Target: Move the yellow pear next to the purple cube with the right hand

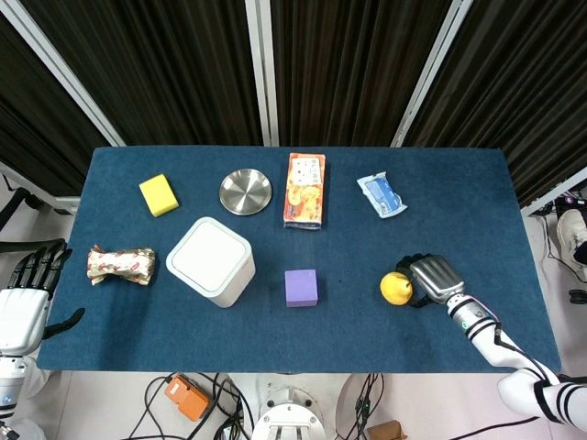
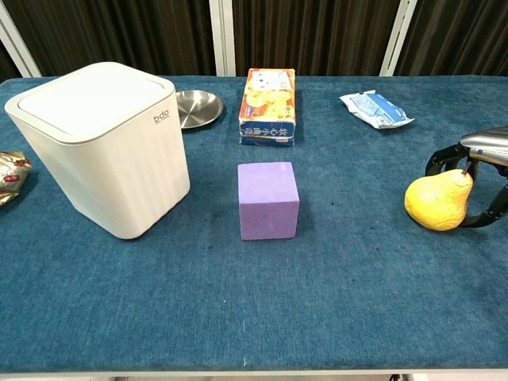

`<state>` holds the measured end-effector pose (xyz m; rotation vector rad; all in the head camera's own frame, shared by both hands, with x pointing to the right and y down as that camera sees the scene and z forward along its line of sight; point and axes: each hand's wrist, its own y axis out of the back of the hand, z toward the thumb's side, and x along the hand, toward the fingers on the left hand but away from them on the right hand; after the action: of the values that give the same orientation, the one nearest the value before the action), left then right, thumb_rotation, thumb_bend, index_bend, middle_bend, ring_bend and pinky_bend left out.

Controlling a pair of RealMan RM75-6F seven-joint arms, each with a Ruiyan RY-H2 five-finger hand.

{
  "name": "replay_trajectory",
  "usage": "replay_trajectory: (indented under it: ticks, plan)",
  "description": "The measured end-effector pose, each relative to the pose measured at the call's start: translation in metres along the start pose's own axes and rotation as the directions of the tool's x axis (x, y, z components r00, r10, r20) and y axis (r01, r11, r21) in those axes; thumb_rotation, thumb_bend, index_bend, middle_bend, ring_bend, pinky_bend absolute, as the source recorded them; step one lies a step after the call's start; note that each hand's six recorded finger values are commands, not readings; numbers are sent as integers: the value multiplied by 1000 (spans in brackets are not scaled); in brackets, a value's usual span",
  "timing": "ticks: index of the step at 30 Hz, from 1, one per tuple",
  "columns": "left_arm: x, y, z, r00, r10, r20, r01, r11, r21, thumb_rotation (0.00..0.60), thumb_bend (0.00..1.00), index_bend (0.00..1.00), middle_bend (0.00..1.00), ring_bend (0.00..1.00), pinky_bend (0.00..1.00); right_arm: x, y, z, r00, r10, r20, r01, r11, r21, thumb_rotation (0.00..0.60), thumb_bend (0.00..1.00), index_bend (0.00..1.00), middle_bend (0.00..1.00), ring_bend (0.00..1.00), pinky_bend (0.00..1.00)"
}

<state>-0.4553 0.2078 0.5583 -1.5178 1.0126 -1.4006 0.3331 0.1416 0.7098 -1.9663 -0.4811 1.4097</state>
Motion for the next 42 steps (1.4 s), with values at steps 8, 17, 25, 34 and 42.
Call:
replay_trajectory:
  ticks: [8,17,25,34,42]
  plan:
    - [0,0,0,1000,0,-2,0,1000,-1,600,133,0,8,0,92,1,24,-2,992,-129,-1,129,991,-20,600,368,703,529,498,519]
    - [0,1,-1,1000,7,-5,-7,1000,-2,600,133,0,8,0,92,18,53,45,961,-232,-150,238,971,27,600,368,692,529,498,519]
    - [0,1,-2,1000,4,-5,-4,1000,0,600,133,0,8,0,92,26,59,94,934,-205,-293,242,965,97,600,368,686,529,498,516]
    - [1,1,-2,1000,2,-10,-2,1000,0,600,132,0,8,0,93,27,44,145,884,-116,-454,222,956,189,600,368,674,529,498,504]
    - [2,1,-4,1000,1,-14,-1,1000,-1,600,133,0,8,0,92,21,24,170,857,-39,-515,208,939,275,600,368,662,529,498,497]
